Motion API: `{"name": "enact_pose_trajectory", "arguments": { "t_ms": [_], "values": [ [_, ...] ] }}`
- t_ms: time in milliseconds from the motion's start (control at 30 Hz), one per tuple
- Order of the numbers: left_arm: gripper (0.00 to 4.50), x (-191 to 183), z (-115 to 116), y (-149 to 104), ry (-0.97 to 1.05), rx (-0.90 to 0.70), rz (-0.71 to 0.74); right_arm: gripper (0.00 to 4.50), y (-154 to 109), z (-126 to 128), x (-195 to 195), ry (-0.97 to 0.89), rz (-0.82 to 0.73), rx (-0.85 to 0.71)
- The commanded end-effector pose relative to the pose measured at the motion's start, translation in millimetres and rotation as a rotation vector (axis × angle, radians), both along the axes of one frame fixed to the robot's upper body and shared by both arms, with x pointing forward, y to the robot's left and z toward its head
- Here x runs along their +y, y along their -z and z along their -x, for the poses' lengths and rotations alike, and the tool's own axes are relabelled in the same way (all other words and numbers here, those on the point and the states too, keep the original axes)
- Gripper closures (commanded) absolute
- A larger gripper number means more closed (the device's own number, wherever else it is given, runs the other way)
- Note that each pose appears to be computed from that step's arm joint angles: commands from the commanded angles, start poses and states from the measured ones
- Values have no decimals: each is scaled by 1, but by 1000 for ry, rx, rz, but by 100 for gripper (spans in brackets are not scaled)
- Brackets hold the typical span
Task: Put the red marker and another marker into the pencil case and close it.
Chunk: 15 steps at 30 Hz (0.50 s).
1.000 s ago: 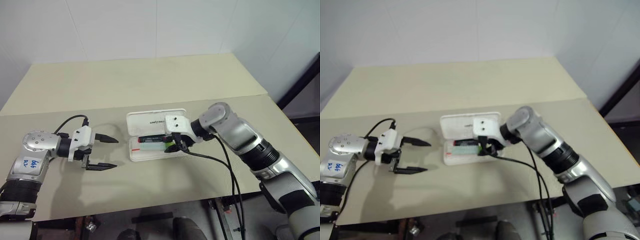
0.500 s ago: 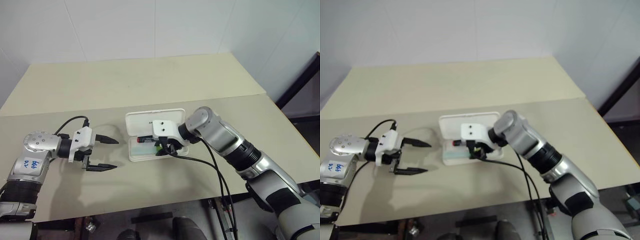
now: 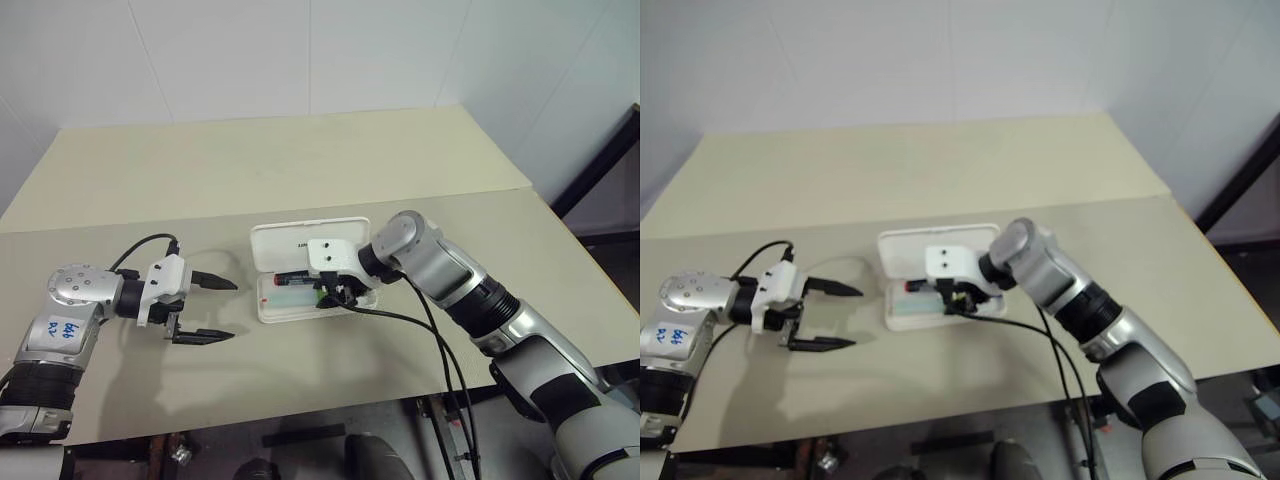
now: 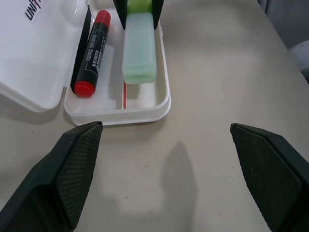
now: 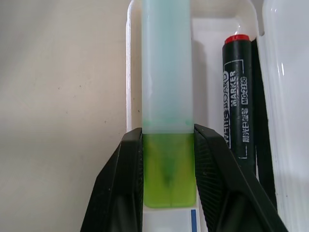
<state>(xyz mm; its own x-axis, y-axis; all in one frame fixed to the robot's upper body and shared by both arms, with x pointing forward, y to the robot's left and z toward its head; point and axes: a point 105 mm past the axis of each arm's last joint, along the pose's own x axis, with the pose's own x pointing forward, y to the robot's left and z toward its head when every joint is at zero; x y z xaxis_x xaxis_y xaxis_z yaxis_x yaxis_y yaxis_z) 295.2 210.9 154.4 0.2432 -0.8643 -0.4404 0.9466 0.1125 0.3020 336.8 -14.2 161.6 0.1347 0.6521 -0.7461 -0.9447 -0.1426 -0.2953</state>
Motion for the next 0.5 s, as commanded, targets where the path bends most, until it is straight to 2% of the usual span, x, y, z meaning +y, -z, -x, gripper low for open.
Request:
{"name": "enact_pose_trajectory", "arguments": {
  "t_ms": [33,100,200,500],
  "values": [
    [0,2,2,-11,-3,-46,2,172,-10,3,4,-38,-3,-27],
    [0,2,2,-12,-4,-46,2,95,-11,4,5,-42,-4,-25],
    [0,2,3,-12,-5,-46,3,3,-14,2,7,-38,-22,-32],
    [0,0,3,-12,1,-47,3,3,-29,7,5,-36,-99,-25]
  ]
}}
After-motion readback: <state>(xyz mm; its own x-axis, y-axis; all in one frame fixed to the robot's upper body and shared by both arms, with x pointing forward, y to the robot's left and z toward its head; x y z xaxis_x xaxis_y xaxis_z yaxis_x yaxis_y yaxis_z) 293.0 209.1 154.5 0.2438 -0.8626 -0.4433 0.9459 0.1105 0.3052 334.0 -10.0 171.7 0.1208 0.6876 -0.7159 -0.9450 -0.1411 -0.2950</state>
